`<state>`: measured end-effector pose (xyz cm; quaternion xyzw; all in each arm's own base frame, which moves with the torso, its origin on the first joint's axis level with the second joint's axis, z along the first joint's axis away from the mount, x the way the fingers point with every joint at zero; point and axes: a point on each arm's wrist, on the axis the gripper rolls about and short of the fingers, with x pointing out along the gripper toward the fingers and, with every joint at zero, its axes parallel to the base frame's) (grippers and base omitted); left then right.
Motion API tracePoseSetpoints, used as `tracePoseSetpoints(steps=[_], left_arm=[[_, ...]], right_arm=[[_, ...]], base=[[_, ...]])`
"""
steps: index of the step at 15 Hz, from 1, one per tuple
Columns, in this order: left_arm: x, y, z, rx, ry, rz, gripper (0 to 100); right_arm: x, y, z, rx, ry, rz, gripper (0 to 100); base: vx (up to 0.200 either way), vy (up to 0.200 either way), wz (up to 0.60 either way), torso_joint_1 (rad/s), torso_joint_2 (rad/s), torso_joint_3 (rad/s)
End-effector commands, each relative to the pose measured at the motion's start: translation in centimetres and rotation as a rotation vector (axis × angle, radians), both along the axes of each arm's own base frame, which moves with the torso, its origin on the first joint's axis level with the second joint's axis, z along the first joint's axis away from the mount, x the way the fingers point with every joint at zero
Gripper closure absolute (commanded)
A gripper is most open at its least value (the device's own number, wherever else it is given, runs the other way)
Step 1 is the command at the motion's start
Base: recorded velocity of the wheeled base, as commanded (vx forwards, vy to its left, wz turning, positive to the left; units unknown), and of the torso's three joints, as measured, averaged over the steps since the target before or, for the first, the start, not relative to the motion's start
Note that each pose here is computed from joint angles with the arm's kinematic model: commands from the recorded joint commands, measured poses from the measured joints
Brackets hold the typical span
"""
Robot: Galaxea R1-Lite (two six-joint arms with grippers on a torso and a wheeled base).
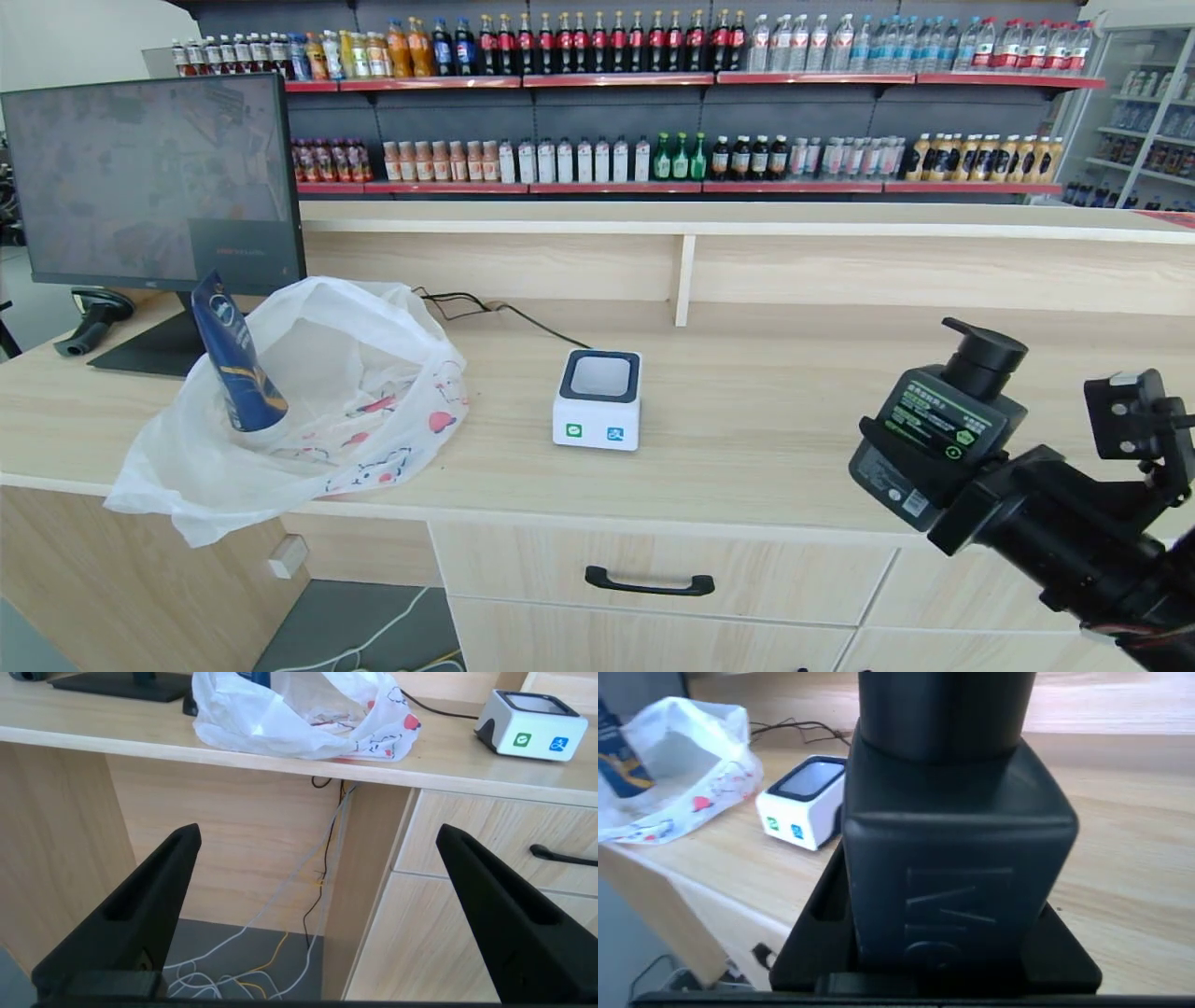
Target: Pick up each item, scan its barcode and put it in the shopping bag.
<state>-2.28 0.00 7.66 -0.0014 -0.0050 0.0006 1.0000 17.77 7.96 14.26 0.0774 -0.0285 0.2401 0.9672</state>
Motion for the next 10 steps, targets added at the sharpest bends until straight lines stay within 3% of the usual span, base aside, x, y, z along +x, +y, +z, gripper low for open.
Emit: tracePoseSetpoints(steps=[1,2,5,10], left_arm=[[0.0,0.0,0.0,0.000,-0.001,0.000,0],[0.0,0.0,0.0,0.000,-0.001,0.000,0],[0.0,0.0,0.0,0.000,-0.001,0.000,0],[0.0,0.0,0.0,0.000,-0.001,0.000,0]], right_arm=[[-1.2,0.4,0.7,0.030,-0.023,0.111,100],[-1.3,0.8,1.9,0.059,-0.072,0.252,100],[-0.7,1.8,3.2,0.057,-0.131,0.442,100],[-2.0,4.6,3.7,0.174,-0.031,0.701,100]], base=[[0.000,0.000,0.00,0.000,0.00,0.000],[0.000,0.000,0.00,0.000,0.00,0.000],[0.000,0.000,0.00,0.000,0.00,0.000],[0.000,0.000,0.00,0.000,0.00,0.000]])
